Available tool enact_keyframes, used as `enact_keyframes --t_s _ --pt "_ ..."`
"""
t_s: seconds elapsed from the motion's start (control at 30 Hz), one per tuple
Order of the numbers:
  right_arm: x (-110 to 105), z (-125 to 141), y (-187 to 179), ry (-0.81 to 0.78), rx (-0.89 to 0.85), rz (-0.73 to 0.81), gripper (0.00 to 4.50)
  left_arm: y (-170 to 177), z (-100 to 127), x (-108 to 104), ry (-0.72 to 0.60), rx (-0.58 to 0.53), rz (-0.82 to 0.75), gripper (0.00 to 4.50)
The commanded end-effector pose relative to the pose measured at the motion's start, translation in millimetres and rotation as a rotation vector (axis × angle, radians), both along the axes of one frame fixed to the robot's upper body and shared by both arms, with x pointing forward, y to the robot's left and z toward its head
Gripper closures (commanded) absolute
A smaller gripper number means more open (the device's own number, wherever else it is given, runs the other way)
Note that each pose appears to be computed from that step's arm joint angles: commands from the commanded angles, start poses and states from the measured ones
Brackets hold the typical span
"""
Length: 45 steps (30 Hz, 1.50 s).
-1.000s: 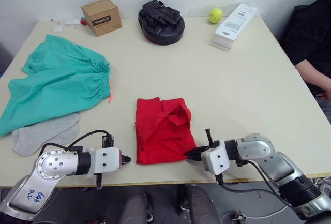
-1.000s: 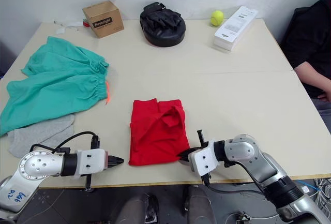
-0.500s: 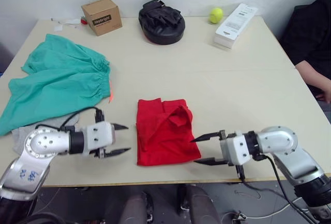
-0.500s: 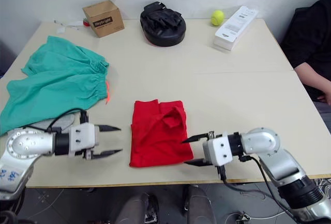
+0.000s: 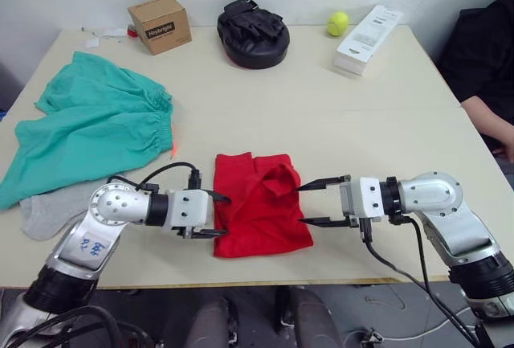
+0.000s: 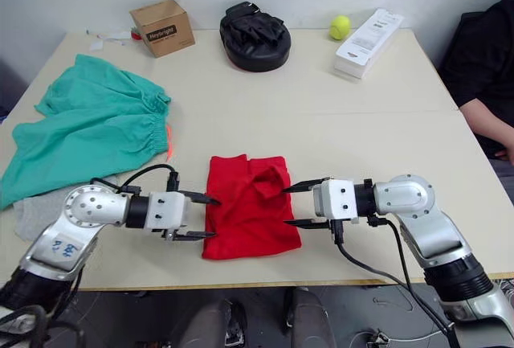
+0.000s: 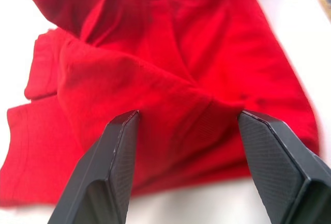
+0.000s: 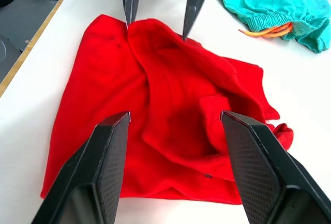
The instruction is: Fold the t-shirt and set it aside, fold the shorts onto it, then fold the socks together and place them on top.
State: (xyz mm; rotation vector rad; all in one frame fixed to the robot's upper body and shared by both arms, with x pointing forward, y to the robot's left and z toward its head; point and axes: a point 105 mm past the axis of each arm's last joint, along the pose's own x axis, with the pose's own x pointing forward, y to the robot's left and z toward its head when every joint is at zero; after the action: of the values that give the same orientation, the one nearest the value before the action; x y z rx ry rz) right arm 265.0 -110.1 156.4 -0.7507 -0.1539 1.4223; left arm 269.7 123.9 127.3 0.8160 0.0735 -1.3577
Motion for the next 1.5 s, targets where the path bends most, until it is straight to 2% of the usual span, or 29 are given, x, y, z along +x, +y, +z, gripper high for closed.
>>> enact_keyframes --t_s 0.03,0.07,0.17,0.27,0.33,0.4,0.6,0.77,0.87,0.93,1.0,1.1,1.2,1.33,1.37,1.5 --pt "-1.4 11.9 -2.5 -0.023 0.016 -0.034 1.68 -4.2 6.6 2.9 -0.040 -0.004 -0.039 1.77" --pt "-1.4 12.6 -2.3 -0.019 0.020 -0.041 1.68 -4.3 6.5 4.3 -0.044 0.001 -0.045 2.05" --pt "-2.7 19.1 -1.4 -0.003 0.049 -0.061 1.13 -2.5 8.2 14.8 -0.045 -0.002 -0.023 2.90" --pt "-4.0 20.9 -2.3 0.006 0.050 -0.072 0.15 -2.7 13.3 23.4 -0.046 -0.022 -0.008 3.89" --pt "-4.6 20.5 -2.5 0.000 0.040 -0.075 0.00 -2.2 18.2 30.9 -0.038 -0.050 0.016 4.48" --pt "-4.3 21.2 -2.8 -0.004 0.039 -0.082 0.00 -1.6 20.9 35.3 -0.029 -0.067 0.030 4.48" --pt "-4.8 17.9 -4.1 -0.008 0.037 -0.106 0.00 1.5 33.9 57.5 0.149 -0.237 0.200 4.48" --pt "0.7 15.1 -5.3 -0.022 0.033 -0.135 0.00 19.7 24.4 88.2 0.404 -0.357 0.478 4.48" --pt "4.4 14.0 -4.4 -0.012 0.038 -0.142 0.00 28.0 11.0 99.3 0.492 -0.358 0.603 4.48" --pt "7.0 13.7 -3.5 -0.009 0.043 -0.146 0.00 32.8 4.0 104.2 0.531 -0.351 0.674 4.48" --pt "10.2 13.4 -1.8 0.004 0.057 -0.156 0.00 36.0 5.6 107.9 0.565 -0.396 0.721 4.48" --pt "16.6 12.6 1.1 0.031 0.087 -0.176 0.00 38.4 15.9 113.5 0.612 -0.501 0.775 4.48" --pt "21.8 11.9 5.4 0.044 0.106 -0.187 0.00 37.4 30.7 114.4 0.555 -0.559 0.752 4.48" --pt "24.6 13.3 14.3 0.084 0.140 -0.182 0.86 29.3 62.0 97.3 0.464 -0.603 0.591 4.50" --pt "25.5 12.8 15.7 0.086 0.140 -0.182 1.26 27.7 66.0 92.5 0.446 -0.596 0.562 3.97" --pt "26.3 9.8 19.6 0.084 0.134 -0.170 2.74 24.6 67.9 83.4 0.408 -0.549 0.541 2.81"
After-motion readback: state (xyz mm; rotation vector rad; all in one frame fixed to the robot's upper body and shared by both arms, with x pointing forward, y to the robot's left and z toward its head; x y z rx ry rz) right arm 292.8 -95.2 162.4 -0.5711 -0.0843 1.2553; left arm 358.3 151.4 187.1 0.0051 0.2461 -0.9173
